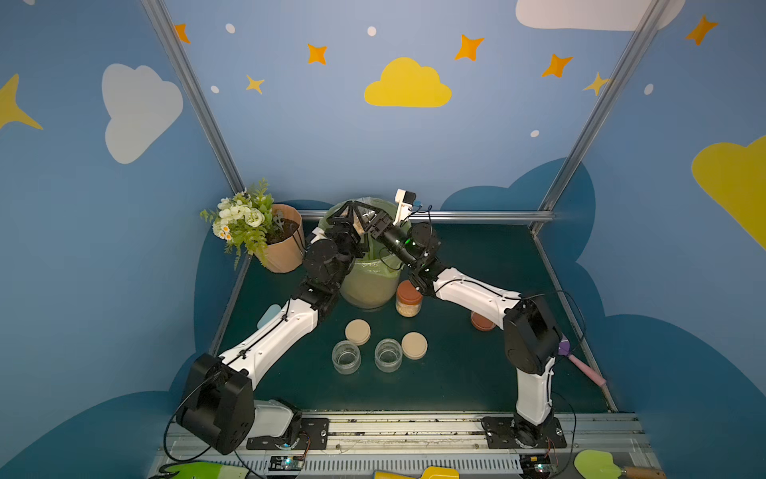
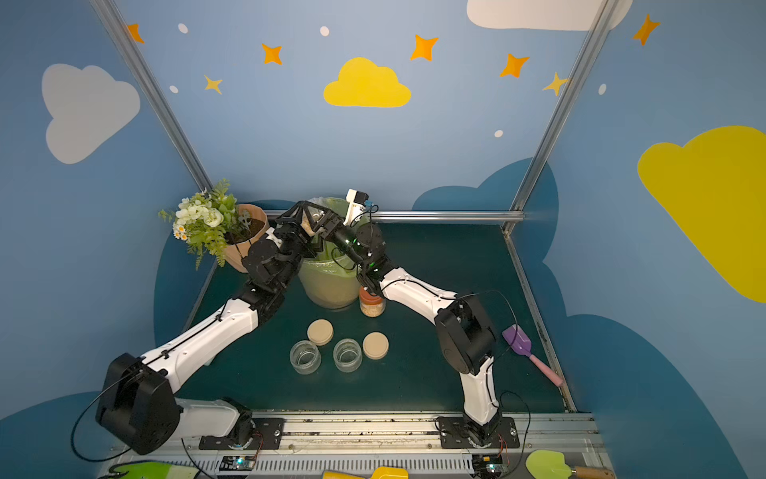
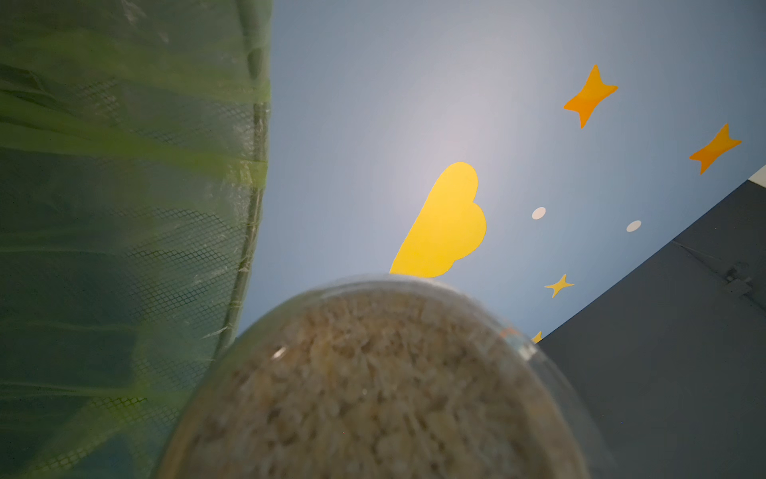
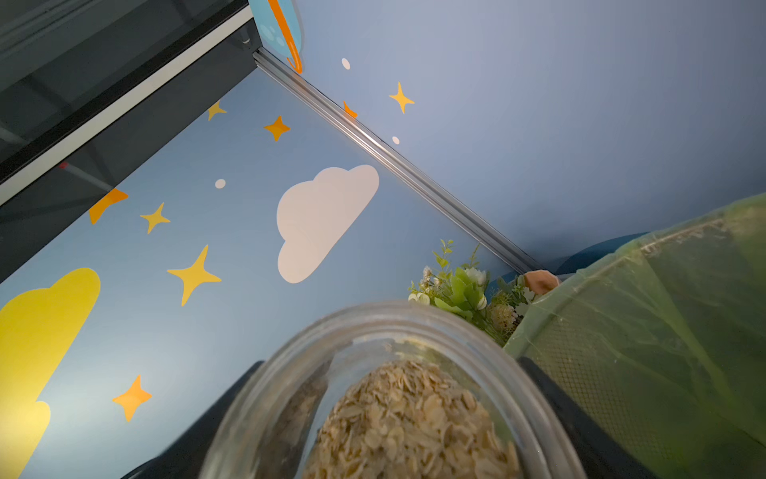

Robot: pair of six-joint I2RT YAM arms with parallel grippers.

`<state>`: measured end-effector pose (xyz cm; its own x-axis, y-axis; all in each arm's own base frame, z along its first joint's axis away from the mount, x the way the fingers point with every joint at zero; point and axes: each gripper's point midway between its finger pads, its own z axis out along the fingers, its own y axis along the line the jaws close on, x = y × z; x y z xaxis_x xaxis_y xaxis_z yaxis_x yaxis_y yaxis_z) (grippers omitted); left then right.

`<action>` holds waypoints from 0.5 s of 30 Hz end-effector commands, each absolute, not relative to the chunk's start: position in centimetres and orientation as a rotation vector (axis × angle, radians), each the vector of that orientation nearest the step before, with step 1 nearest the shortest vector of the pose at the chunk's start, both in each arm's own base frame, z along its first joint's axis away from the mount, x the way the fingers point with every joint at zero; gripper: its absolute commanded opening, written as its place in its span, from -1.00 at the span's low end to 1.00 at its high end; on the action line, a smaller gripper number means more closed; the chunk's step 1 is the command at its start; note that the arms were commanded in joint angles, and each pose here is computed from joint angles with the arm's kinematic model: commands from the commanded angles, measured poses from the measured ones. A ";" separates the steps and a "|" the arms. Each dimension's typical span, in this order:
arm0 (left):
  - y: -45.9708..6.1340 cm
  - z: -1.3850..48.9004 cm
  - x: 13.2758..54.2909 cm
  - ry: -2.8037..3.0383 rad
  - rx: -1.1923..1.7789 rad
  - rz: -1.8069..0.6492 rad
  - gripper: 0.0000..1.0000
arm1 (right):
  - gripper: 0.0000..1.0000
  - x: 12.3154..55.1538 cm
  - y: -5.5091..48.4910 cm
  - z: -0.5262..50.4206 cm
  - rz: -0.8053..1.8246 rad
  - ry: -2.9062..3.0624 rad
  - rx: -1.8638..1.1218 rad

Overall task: Empty expired oatmeal from jars
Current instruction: Pour the expired oatmeal into the trash bin.

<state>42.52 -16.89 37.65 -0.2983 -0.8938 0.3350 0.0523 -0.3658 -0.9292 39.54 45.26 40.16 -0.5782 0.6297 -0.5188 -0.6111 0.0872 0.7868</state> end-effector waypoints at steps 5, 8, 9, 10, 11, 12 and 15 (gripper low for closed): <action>-16.6 41.2 42.7 1.116 -1.063 -1.727 -0.89 | 0.88 37.6 44.9 42.9 1.748 1.425 -0.002; -16.1 41.7 42.9 1.120 -1.047 -1.688 -0.92 | 0.89 37.8 44.7 42.4 1.745 1.474 0.025; -16.0 41.7 43.0 1.122 -1.040 -1.679 -0.93 | 0.89 37.9 44.6 42.3 1.740 1.488 0.032; -16.0 42.1 43.0 1.118 -1.028 -1.674 -0.93 | 0.89 38.0 44.6 41.8 1.727 1.533 0.045; -15.9 42.3 43.1 1.116 -1.017 -1.665 -0.93 | 0.89 38.1 44.7 41.1 1.714 1.586 0.060; -15.7 42.6 43.2 1.115 -1.008 -1.658 -0.93 | 0.91 38.2 44.6 40.8 1.698 1.631 0.067; -15.5 43.2 43.7 1.106 -0.990 -1.649 -0.93 | 0.91 38.2 44.3 39.8 1.687 1.702 0.096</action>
